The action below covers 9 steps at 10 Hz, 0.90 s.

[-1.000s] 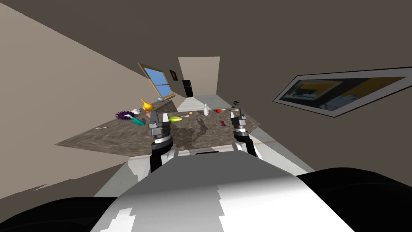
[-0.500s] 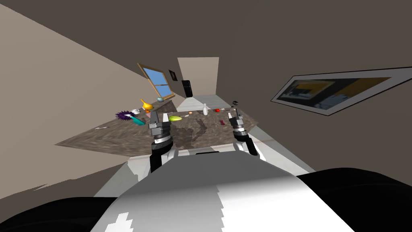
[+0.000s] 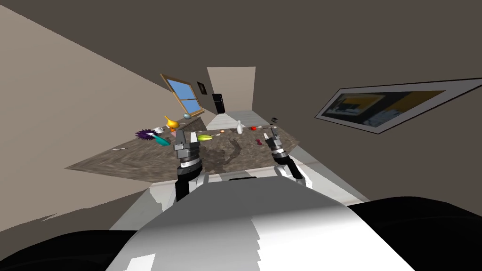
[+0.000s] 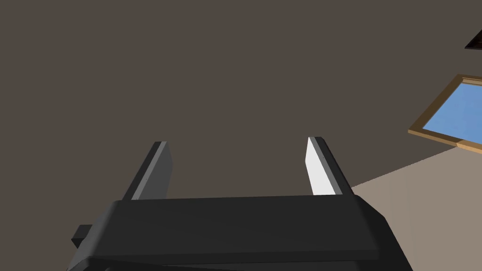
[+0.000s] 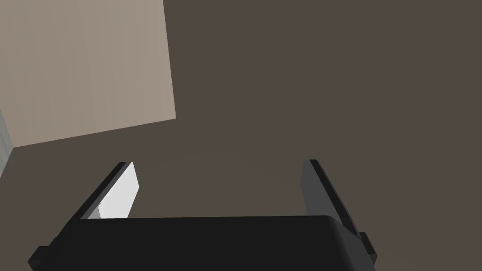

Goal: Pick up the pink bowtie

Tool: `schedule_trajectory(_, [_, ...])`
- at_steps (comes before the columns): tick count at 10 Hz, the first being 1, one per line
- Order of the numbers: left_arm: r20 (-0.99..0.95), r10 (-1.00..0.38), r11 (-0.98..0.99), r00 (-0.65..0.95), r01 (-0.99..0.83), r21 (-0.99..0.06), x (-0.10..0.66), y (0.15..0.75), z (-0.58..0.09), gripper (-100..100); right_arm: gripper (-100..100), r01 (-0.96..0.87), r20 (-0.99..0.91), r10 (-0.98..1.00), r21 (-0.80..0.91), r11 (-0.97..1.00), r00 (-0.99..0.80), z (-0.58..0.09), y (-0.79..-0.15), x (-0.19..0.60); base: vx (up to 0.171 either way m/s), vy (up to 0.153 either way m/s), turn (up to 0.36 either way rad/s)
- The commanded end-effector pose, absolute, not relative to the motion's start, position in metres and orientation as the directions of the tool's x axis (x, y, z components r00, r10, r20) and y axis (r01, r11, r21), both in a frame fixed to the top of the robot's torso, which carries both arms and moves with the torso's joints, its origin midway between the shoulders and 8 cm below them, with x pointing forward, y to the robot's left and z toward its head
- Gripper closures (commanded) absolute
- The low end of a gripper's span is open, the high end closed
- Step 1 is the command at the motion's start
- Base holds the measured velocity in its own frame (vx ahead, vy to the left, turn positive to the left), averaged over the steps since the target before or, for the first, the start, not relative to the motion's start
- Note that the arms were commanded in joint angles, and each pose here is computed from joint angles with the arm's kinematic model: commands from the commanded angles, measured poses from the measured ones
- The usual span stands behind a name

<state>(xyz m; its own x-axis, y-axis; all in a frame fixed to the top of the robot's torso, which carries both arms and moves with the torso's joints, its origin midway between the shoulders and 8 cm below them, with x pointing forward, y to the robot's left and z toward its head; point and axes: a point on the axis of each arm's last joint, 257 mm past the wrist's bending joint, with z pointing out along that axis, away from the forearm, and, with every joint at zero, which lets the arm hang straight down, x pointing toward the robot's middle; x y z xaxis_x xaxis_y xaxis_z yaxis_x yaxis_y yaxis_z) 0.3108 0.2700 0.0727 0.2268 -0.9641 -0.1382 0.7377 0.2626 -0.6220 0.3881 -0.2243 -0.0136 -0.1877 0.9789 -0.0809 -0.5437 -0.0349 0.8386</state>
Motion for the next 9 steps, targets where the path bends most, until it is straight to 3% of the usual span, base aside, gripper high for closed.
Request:
schedule_trajectory(1, [-0.138, -0.964, 0.263, 0.227, 0.738, -0.622, 0.311, 0.27, 0.073, 0, -100, -0.527, -0.108, 0.971, 0.85, -0.021, -0.213, -0.018, -0.221, 0.39, -0.038, -0.008, -0.001])
schedule_trajectory(9, [-0.138, -0.964, 0.263, 0.227, 0.738, -0.622, 0.311, 0.27, 0.073, 0, -100, -0.387, -0.181, 0.918, 0.922, 0.033, -0.352, -0.062, -0.205, 0.406, -0.034, -0.008, 0.014])
